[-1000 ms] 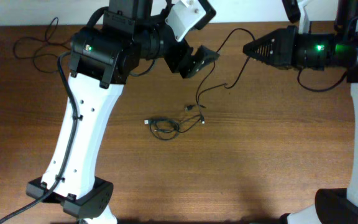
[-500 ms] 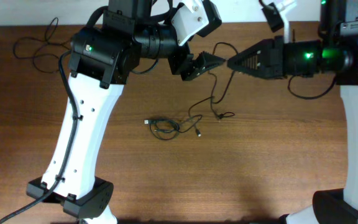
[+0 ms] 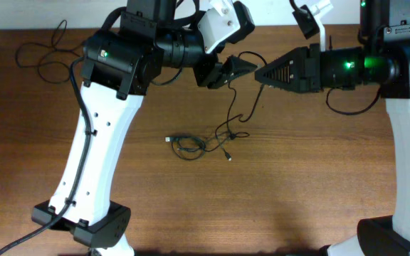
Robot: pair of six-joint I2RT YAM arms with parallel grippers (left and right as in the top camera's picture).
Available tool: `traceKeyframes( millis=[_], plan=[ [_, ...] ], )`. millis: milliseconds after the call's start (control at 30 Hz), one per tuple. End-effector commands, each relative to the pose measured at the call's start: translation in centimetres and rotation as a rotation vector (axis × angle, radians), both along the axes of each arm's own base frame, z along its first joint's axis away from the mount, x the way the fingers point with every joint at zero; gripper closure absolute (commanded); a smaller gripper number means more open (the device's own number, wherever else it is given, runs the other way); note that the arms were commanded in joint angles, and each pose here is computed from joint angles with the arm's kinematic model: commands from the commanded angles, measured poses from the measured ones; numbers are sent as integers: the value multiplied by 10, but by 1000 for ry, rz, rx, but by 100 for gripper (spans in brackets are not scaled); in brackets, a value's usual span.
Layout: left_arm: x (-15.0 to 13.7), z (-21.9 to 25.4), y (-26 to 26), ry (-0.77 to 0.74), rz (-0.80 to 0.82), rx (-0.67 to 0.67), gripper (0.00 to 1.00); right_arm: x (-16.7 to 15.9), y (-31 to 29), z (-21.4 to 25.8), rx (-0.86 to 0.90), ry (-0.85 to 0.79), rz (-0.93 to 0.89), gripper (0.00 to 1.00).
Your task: Untangle cables
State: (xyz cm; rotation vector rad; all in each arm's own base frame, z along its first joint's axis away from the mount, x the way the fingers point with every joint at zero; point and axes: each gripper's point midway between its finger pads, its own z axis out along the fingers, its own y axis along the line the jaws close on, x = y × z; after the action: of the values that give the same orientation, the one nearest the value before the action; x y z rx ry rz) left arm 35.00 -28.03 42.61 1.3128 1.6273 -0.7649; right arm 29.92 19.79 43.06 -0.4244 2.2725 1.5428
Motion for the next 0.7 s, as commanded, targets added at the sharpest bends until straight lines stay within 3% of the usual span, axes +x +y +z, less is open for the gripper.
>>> traceKeyframes(
  millis=[0, 100, 333, 667],
  plan=[
    [-2, 0, -4, -7, -32, -8, 46, -6, 5, 4, 21, 0, 34, 96],
    [-13, 2, -7, -32, -105, -21, 47, -9, 8, 4, 21, 1, 46, 96],
    [-13, 1, -7, -26, -109, -21, 48, -18, 22, 4, 22, -6, 95, 96],
    [-13, 1, -7, -26, -108, -21, 91, -18, 22, 4, 22, -6, 95, 96]
  ],
)
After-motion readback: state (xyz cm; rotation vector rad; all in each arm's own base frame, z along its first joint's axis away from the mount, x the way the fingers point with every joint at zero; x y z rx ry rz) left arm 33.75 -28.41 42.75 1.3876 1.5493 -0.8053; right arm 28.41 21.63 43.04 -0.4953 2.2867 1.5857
